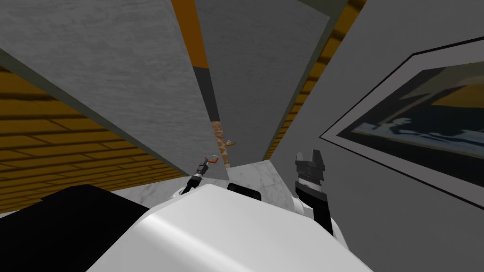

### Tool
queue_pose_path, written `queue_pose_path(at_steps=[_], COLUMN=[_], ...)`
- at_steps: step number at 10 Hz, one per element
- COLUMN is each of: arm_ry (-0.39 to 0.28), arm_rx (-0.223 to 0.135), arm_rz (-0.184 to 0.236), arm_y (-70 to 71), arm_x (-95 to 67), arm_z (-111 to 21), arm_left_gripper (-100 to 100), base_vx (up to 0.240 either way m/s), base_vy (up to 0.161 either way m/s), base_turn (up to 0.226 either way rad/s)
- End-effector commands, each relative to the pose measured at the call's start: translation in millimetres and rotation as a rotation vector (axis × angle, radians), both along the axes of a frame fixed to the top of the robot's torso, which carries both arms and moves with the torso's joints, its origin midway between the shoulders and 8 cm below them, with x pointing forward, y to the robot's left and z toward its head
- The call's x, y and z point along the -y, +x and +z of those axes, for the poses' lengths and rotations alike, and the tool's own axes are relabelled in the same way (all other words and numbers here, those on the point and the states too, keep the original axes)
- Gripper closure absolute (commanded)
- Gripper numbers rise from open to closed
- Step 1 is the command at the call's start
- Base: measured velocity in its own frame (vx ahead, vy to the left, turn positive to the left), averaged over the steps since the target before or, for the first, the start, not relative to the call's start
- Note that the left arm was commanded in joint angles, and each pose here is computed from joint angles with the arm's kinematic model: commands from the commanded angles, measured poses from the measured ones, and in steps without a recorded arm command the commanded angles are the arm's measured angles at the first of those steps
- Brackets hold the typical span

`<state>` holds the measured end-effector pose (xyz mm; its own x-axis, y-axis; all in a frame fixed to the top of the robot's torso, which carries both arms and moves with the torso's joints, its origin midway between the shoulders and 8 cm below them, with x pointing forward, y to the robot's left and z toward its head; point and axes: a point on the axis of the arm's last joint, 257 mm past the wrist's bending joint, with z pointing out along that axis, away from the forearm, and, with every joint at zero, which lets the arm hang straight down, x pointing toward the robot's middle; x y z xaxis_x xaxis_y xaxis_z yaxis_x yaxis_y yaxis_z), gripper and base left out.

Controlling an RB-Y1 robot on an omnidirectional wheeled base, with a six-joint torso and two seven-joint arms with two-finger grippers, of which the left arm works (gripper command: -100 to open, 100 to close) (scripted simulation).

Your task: Pull the door open

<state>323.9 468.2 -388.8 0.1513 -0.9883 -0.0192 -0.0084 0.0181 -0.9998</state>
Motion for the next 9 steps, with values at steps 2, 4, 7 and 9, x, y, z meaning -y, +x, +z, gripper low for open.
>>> queue_pose_path(at_steps=[2,4,7,9], arm_ry=[-0.009,-0.013,-0.006,-0.008], arm_rx=[0.005,0.006,0.007,0.004], arm_rz=[-0.037,-0.063,-0.062,-0.079], arm_y=[-8.6,-18.0,-22.3,-31.8], arm_x=[12.1,16.7,9.3,12.0], arm_z=[-2.6,-2.6,1.0,-1.0], arm_left_gripper=[100,100,100,100], base_vx=[-0.105,-0.116,-0.114,-0.179], base_vy=[0.029,0.036,0.031,0.019], base_turn=[-0.073,-0.116,-0.065,-0.158])
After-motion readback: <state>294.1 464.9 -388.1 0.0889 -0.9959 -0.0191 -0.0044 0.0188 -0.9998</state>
